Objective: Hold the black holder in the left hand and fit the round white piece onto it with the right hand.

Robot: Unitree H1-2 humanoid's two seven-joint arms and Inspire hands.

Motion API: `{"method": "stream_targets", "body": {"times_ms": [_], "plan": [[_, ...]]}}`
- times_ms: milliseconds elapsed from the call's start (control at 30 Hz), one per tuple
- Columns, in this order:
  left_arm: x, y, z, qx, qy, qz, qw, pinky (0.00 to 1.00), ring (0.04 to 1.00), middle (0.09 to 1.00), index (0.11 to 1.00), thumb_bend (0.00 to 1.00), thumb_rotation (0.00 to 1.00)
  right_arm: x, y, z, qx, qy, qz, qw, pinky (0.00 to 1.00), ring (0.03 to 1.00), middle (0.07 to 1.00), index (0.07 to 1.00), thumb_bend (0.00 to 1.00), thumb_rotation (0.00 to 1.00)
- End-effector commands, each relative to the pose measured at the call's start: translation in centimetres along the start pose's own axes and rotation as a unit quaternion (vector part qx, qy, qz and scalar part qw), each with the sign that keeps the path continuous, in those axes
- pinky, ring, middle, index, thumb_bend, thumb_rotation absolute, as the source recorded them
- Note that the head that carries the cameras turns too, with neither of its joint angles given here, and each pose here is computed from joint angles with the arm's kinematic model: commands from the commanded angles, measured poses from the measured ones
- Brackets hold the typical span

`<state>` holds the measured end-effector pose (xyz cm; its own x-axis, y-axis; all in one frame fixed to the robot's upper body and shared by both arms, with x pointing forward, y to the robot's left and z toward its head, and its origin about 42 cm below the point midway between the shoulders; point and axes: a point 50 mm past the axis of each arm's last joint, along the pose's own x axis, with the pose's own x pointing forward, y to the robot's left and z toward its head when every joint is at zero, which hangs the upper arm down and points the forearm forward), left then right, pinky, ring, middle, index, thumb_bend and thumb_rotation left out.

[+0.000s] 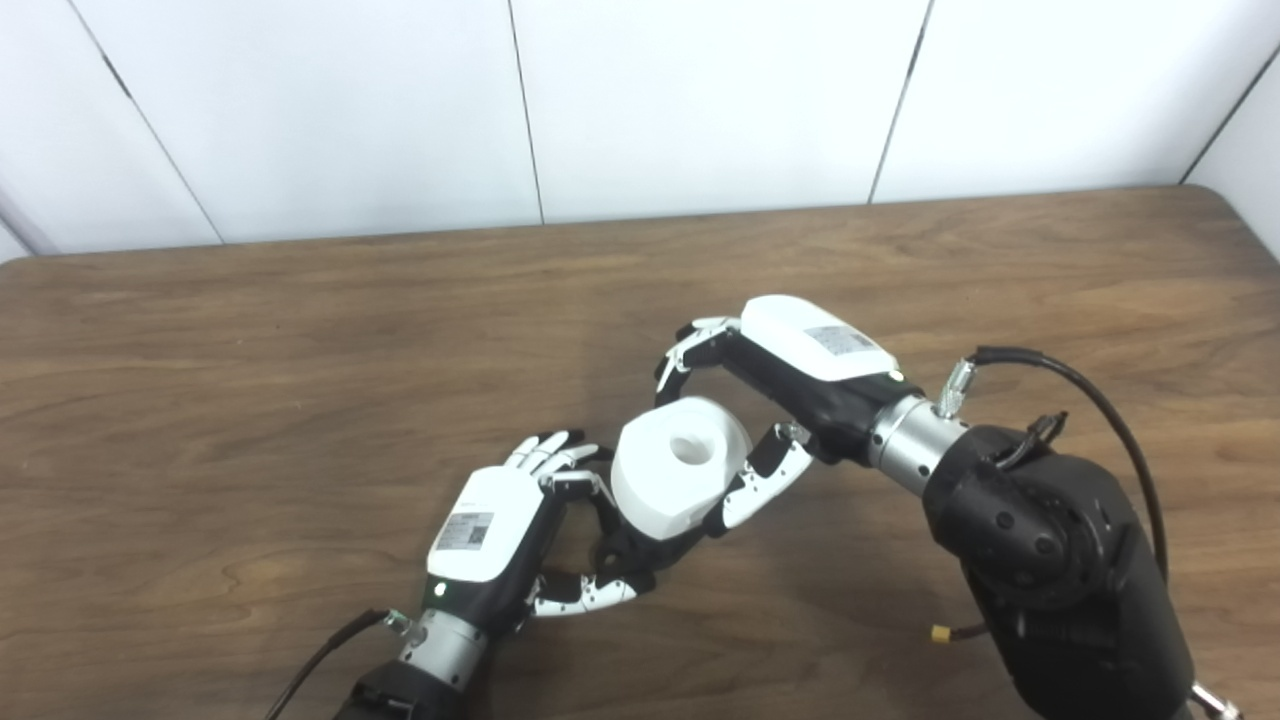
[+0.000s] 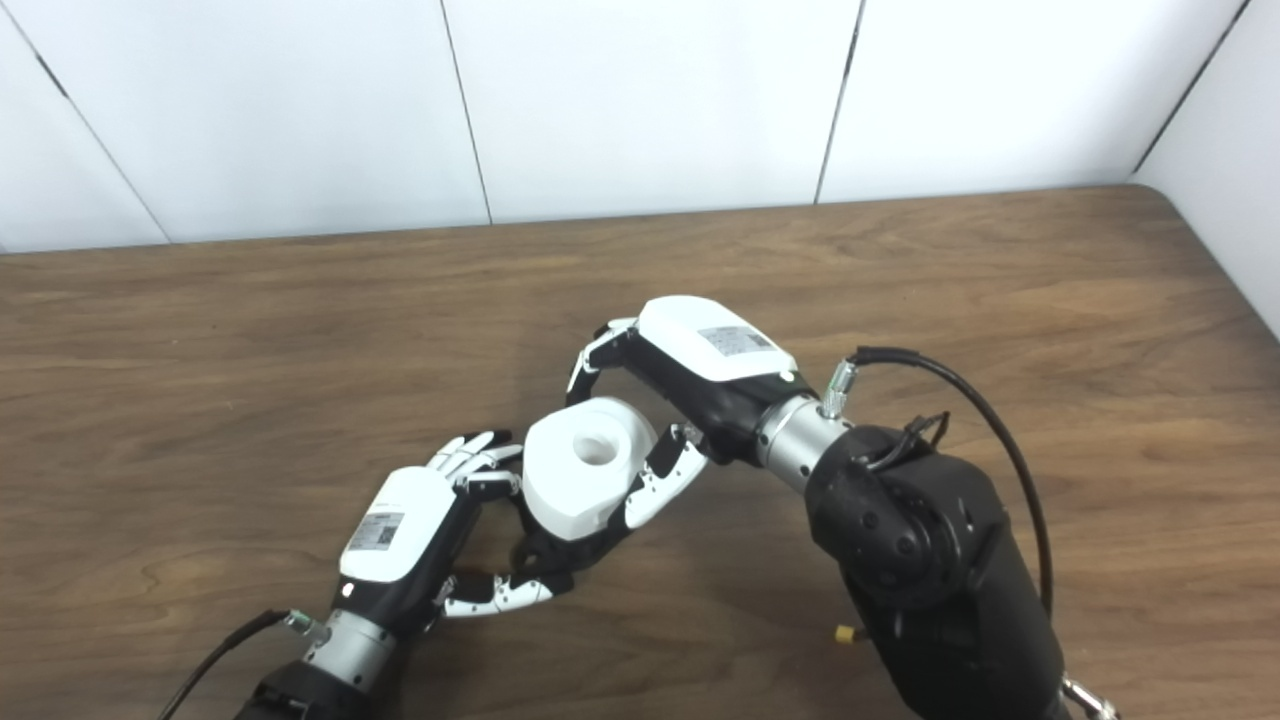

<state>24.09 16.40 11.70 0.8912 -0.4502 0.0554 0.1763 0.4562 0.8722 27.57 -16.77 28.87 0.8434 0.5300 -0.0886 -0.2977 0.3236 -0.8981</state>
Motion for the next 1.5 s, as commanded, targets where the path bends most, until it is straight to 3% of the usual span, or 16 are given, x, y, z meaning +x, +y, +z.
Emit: {"method": "stream_targets", "body": {"times_ms": [0,767,1467], "plan": [[-0.3,-2.0,-0.3,0.014,0.015,-0.052,0.998,0.93,0.915,0.828,0.489,0.52,0.05,0.1,-0.7,0.4,-0.011,-0.015,-0.022,1.000,0.81,0.894,0.764,0.481,0.53,0.14],[0.0,-2.0,-0.3,0.017,0.013,-0.052,0.998,0.92,0.913,0.829,0.489,0.52,0.05,0.5,0.6,-0.2,-0.022,-0.004,-0.002,1.000,0.80,0.887,0.756,0.481,0.53,0.14],[0.2,-2.2,-0.4,0.018,0.013,-0.052,0.998,0.93,0.909,0.824,0.489,0.52,0.05,0.5,1.0,1.1,-0.036,-0.031,-0.012,0.999,0.80,0.887,0.753,0.481,0.53,0.14]]}}
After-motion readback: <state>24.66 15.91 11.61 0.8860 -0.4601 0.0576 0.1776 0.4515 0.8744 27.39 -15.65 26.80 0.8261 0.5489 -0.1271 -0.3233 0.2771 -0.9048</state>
